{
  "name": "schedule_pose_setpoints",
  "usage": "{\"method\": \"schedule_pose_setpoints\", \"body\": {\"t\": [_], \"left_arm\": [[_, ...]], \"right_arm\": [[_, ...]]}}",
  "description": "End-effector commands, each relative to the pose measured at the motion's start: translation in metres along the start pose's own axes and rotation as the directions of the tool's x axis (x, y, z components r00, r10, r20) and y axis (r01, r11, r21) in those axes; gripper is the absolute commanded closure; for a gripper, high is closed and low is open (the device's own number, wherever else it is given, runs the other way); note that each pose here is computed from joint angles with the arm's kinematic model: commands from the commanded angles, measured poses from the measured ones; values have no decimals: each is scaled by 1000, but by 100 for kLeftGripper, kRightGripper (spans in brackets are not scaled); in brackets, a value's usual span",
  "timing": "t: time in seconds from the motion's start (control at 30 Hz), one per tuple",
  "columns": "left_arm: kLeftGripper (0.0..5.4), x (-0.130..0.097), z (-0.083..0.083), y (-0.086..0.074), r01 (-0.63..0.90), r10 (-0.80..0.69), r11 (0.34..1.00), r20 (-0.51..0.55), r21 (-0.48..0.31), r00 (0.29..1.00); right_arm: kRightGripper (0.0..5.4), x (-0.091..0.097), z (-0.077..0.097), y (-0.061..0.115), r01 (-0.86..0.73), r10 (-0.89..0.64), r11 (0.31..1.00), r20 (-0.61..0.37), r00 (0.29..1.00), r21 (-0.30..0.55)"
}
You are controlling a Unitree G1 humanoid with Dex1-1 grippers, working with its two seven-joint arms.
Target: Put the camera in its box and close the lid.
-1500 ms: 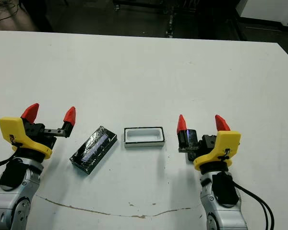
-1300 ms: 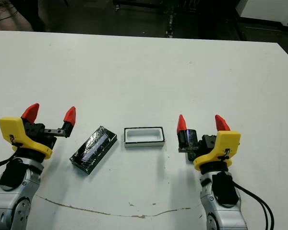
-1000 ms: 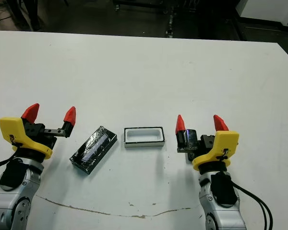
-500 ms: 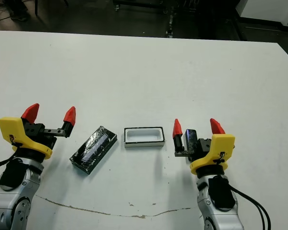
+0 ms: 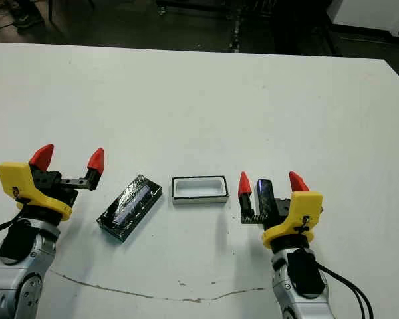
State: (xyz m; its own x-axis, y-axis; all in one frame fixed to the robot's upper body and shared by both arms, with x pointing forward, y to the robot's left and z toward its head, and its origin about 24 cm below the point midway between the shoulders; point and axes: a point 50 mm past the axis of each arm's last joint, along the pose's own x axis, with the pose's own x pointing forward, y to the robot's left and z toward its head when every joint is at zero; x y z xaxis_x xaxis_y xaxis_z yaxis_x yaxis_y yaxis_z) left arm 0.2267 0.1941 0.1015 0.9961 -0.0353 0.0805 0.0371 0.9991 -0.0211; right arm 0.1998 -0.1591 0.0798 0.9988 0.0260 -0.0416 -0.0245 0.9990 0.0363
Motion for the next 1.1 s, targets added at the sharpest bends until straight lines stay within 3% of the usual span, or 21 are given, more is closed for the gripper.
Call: {"method": "schedule_pose_setpoints", "body": {"t": [0.03,1.1], "left_arm": [[1,-1,0,2,-5,5,1000,0,0,1000],[0,-1,0,5,-3,3,1000,-10,8,1000]], "right_arm": [[0,-3,-3,-3,27,-27,1000,-44,999,-9],[4,-16,-18,4,62,-66,998,-226,972,-21]]}}
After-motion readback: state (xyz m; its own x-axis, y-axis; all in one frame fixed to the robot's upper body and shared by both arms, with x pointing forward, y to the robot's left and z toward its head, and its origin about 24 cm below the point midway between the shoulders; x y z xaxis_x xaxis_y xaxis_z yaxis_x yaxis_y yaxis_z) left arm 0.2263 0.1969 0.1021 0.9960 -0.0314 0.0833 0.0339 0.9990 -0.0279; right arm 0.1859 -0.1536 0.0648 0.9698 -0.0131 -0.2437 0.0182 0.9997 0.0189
